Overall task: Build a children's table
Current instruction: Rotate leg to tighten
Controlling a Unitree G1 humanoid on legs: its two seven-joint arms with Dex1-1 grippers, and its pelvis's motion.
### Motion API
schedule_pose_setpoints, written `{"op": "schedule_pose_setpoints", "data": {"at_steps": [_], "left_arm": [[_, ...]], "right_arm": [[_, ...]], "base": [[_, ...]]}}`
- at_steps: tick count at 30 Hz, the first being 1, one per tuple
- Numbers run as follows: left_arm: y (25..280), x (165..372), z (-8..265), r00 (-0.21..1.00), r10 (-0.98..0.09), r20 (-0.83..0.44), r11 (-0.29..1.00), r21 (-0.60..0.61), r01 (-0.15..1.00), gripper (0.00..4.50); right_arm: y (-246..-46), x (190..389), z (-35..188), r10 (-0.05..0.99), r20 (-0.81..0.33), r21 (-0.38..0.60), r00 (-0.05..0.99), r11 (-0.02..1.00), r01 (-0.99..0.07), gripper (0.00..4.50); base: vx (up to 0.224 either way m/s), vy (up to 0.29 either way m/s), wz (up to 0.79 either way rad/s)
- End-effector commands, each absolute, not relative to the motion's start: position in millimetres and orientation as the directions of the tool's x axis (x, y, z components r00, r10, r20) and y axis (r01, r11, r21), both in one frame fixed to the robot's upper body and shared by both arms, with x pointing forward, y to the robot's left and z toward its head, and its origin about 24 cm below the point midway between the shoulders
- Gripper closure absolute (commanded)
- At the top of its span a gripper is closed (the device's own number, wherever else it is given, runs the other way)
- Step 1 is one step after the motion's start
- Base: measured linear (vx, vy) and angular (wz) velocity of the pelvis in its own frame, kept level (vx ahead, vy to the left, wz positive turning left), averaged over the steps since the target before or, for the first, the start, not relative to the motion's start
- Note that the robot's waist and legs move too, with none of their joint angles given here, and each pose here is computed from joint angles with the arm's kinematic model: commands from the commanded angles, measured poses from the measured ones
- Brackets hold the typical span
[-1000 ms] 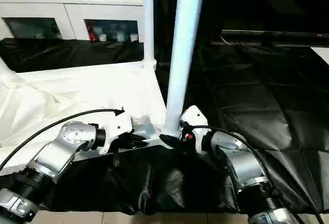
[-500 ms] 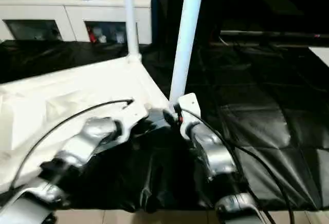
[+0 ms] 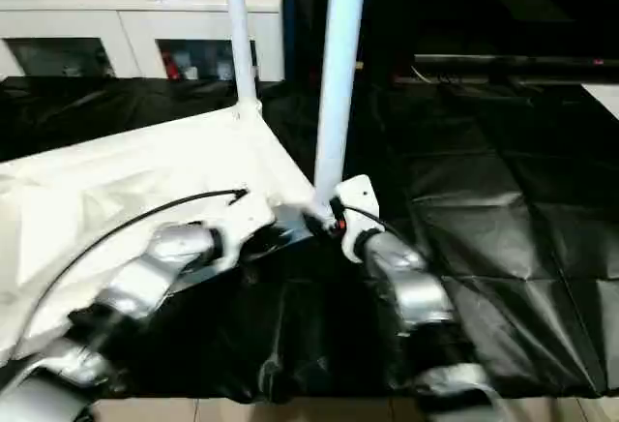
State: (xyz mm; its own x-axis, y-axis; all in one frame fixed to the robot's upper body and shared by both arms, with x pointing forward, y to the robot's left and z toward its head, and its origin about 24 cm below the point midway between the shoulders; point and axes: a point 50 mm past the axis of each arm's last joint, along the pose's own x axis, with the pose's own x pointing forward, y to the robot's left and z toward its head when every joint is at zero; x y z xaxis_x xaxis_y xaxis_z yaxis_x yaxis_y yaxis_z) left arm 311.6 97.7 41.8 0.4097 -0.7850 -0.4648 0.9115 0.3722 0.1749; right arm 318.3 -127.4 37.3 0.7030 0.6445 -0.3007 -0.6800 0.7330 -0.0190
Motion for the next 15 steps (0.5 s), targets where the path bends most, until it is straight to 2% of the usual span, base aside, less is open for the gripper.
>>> {"op": "schedule_pose_setpoints", "data": {"at_steps": [1, 8, 12, 13, 15], "left_arm": [[99, 308, 50, 0.379, -0.834, -0.402, 0.336, 0.176, 0.925, 4.50], [109, 296, 54, 0.245, -0.882, -0.402, 0.220, 0.108, 0.970, 4.50], [112, 292, 53, 0.204, -0.888, -0.412, 0.184, 0.088, 0.979, 4.50], [112, 292, 53, 0.202, -0.888, -0.413, 0.183, 0.087, 0.979, 4.50], [116, 289, 52, 0.159, -0.890, -0.426, 0.149, 0.057, 0.987, 4.50]], "right_arm": [[-129.4, 312.7, 43, 0.715, -0.305, -0.011, 0.630, 0.658, -0.753, 0.56], [-140.4, 292.7, 42, 0.825, -0.388, 0.018, 0.411, 0.452, -0.892, 0.56], [-140.9, 289.6, 43, 0.841, -0.396, 0.024, 0.368, 0.410, -0.912, 0.56], [-140.8, 289.6, 43, 0.841, -0.396, 0.024, 0.368, 0.410, -0.912, 0.83], [-139.7, 290.3, 45, 0.852, -0.381, 0.026, 0.360, 0.399, -0.917, 0.90]], "base": [[0.000, 0.000, 0.00], [0.000, 0.000, 0.00], [0.000, 0.000, 0.00], [0.000, 0.000, 0.00], [0.000, 0.000, 0.00]]}}
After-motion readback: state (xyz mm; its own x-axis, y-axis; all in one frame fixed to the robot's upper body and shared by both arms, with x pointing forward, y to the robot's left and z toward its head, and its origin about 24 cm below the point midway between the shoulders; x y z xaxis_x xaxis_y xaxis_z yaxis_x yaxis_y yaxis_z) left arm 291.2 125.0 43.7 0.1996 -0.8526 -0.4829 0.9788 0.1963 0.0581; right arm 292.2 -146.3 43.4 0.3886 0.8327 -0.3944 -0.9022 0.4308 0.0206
